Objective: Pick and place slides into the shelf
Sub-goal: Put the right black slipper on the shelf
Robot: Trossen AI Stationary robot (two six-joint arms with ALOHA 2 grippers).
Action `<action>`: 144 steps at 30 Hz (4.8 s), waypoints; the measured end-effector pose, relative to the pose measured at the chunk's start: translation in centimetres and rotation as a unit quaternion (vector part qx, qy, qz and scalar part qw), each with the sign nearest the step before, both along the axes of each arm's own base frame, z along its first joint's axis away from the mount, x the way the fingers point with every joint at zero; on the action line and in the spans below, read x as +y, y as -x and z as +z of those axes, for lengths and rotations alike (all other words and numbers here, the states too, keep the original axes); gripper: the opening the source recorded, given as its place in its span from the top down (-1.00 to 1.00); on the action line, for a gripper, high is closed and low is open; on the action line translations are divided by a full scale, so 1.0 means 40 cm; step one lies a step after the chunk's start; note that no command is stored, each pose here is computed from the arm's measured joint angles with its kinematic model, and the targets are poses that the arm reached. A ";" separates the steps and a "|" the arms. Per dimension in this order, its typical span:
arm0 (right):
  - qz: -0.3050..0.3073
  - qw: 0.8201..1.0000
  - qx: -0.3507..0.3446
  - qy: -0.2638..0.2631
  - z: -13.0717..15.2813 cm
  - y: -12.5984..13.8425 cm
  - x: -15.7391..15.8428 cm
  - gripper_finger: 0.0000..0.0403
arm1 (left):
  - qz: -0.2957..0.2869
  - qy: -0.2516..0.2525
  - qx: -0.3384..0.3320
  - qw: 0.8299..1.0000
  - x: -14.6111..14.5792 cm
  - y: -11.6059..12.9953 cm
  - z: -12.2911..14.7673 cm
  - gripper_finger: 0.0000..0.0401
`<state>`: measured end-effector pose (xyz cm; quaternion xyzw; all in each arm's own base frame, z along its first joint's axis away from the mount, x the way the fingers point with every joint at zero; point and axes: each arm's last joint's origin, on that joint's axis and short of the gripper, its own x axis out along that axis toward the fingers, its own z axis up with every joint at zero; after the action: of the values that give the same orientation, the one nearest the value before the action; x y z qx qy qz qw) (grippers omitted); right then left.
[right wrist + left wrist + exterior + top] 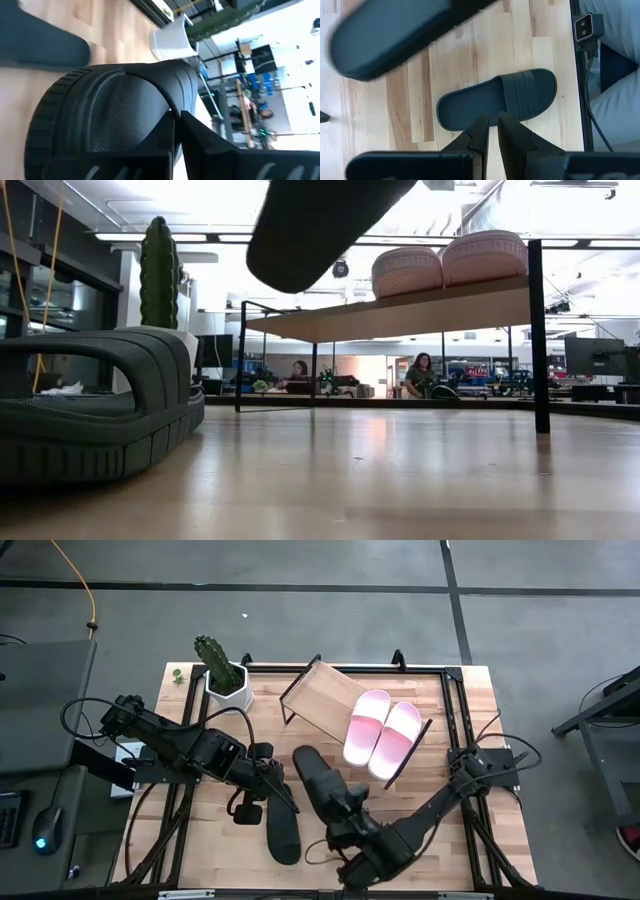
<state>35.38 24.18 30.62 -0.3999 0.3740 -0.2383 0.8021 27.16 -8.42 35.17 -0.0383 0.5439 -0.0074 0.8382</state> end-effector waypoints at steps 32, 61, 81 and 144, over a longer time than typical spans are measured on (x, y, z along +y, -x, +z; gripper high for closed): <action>-0.179 0.981 0.013 0.080 0.007 -0.129 -0.341 1.00 | 0.000 -0.042 -0.105 0.994 0.049 0.127 0.117 0.85; -0.251 0.968 -0.008 0.008 -0.001 -0.161 -0.464 1.00 | 0.039 -0.007 -0.259 0.965 0.103 0.281 0.234 0.85; -0.299 0.954 0.030 -0.015 -0.005 -0.163 -0.579 1.00 | 0.038 -0.011 -0.248 0.968 0.104 0.284 0.230 0.85; -0.351 0.934 0.040 0.048 0.168 -0.081 -0.796 1.00 | 0.039 -0.022 -0.208 0.977 0.097 0.260 0.172 0.85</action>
<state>38.62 -7.65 37.34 -0.2900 0.5103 -0.5061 0.6320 16.74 -4.56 42.05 -0.0387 0.3561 0.0299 0.9332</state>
